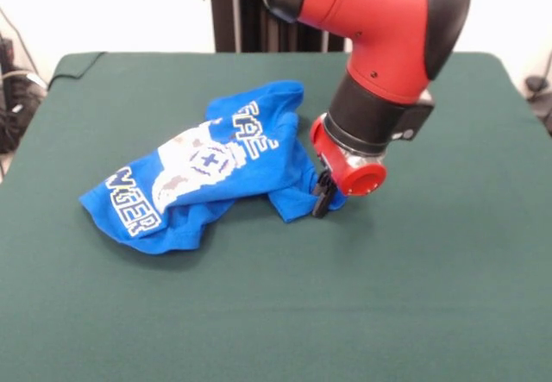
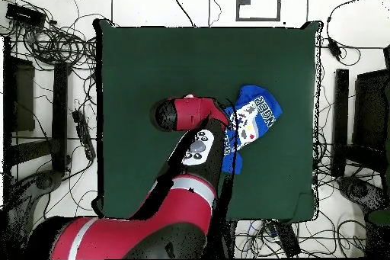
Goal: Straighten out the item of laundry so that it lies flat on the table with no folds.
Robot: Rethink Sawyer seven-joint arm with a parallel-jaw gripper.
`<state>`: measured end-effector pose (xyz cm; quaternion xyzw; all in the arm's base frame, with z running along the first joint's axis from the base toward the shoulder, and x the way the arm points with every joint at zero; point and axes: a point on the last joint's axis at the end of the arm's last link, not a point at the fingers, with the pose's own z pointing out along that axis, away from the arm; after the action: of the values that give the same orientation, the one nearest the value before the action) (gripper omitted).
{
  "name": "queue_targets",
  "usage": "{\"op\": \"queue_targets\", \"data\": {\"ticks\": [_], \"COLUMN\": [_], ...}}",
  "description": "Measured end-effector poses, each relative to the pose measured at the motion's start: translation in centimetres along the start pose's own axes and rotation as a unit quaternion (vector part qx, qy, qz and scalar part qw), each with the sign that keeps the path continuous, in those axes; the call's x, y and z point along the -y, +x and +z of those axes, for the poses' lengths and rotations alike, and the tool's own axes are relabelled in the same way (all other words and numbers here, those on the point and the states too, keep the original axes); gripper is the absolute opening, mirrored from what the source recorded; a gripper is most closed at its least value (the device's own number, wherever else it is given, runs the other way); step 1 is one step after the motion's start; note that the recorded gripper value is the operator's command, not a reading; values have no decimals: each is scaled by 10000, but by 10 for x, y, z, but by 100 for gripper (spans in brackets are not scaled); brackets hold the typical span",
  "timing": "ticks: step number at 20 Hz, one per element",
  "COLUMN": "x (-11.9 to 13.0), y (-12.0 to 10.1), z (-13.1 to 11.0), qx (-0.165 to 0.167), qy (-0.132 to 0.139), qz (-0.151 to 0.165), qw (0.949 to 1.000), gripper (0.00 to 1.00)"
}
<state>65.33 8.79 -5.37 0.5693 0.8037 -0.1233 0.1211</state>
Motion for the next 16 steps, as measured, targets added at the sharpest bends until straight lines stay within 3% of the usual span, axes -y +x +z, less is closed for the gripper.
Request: {"op": "queue_targets", "data": {"ticks": [6, 16], "x": [-2, -25], "y": [1, 34], "z": [-1, -25], "qx": [14, 141], "qy": [50, 109], "qz": [-112, -594], "qw": [9999, 9981], "gripper": [0, 0]}}
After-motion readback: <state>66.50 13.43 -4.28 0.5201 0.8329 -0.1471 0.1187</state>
